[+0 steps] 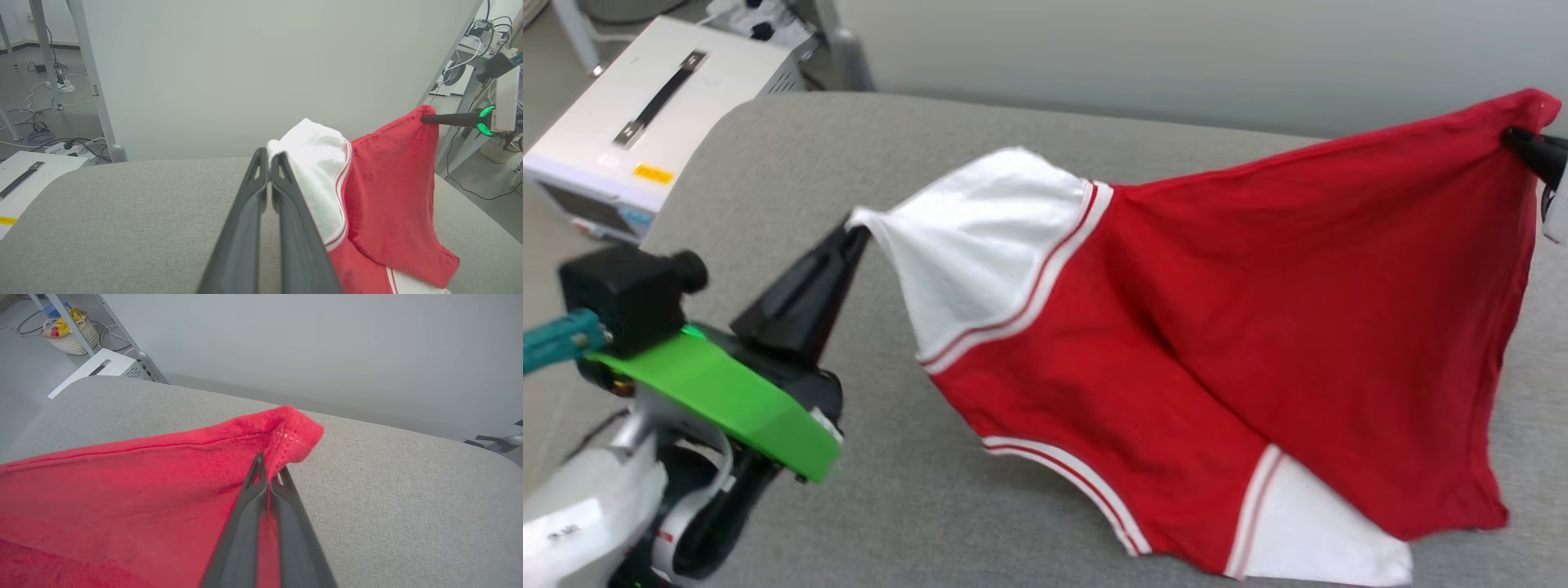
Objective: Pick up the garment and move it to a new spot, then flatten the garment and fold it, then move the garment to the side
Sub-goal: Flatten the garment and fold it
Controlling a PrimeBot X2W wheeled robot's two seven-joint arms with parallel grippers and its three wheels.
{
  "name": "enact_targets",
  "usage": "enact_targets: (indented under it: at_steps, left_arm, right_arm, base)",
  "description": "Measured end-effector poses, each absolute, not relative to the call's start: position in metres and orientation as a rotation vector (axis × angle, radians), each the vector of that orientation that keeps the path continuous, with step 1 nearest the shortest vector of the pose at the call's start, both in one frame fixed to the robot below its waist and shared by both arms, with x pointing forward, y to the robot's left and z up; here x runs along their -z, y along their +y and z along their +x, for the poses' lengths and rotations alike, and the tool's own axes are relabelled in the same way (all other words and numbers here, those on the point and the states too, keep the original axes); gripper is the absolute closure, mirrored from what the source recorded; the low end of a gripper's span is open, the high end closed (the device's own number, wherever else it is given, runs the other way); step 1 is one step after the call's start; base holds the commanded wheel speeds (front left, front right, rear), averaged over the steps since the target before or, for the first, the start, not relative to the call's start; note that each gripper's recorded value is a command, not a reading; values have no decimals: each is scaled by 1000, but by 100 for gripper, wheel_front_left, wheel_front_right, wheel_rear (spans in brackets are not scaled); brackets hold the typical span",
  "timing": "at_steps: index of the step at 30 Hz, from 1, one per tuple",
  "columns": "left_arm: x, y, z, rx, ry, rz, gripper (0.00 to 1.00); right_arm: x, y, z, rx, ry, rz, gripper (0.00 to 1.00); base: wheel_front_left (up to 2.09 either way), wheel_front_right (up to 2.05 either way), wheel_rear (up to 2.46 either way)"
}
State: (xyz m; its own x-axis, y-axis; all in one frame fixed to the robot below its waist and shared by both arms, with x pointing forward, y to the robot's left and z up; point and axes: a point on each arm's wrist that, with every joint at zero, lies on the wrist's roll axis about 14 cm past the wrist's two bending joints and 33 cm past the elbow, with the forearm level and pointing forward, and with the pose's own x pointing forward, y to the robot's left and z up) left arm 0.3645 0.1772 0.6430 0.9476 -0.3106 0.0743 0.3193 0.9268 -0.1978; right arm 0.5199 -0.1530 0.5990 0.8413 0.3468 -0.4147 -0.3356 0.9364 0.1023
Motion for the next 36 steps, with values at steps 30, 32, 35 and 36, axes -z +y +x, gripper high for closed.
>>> enact_targets:
  at_steps: [30,32,35,36]
  left_arm:
    - [-838,153,474,426,-538,-7,100]
    - [-837,155,495,420,-526,24,100]
    - [-833,161,530,405,-495,72,100]
    - [-834,164,543,392,-492,94,100]
  right_arm:
    - [-748,-225,496,-197,-90,-31,100]
    - [-748,-229,511,-177,-106,-40,100]
    - [-743,-234,537,-154,-117,-53,100]
    - [-741,-237,547,-143,-122,-50,100]
  base:
    - [0,0,0]
    - [0,0,0]
    - [0,0,0]
    - [0,0,0]
